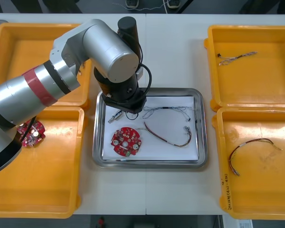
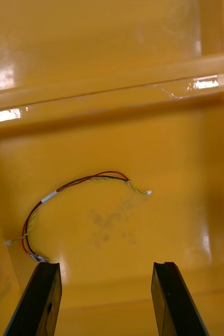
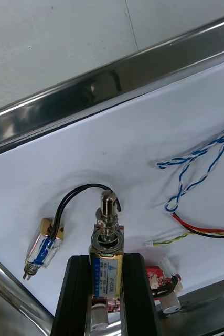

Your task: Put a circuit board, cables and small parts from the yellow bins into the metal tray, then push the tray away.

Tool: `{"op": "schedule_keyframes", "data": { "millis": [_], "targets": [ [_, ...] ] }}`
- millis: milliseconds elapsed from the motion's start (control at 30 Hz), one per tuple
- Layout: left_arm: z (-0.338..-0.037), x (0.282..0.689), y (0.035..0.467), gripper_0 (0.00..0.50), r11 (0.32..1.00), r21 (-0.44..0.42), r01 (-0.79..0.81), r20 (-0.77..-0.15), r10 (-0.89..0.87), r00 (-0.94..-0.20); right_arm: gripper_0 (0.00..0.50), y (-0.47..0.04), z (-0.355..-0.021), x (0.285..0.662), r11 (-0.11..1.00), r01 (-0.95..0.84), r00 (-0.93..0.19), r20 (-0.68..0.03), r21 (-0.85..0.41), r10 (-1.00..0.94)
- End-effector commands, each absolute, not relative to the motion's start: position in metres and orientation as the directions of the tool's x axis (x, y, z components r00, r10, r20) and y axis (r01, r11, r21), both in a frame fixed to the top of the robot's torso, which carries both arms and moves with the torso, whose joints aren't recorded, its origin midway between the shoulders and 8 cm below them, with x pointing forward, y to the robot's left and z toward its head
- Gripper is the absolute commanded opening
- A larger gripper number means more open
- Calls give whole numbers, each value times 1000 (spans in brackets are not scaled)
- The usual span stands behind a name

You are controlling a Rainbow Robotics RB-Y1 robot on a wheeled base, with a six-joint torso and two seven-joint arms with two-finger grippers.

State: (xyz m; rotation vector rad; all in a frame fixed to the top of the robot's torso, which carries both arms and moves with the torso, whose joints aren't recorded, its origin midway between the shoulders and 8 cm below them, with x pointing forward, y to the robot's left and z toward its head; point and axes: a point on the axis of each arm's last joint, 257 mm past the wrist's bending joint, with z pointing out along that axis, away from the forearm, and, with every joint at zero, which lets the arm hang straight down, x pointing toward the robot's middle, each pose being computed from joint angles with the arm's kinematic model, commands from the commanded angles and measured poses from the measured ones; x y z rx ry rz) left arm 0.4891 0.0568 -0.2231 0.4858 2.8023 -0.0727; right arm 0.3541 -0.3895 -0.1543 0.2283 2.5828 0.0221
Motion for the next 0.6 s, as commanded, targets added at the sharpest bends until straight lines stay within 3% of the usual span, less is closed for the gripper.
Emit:
{"op": "schedule_keyframes", "data": {
  "millis": [33,600],
  "targets": [
    [-236,485,41,1,957,-15,288,-307,270,-913,500,-400,-150,346,974,214,-820,-530,70,218],
    [-260,487,46,1,959,-3,282,-315,267,-911,500,-382,-162,342,978,186,-846,-491,92,207]
  ]
}}
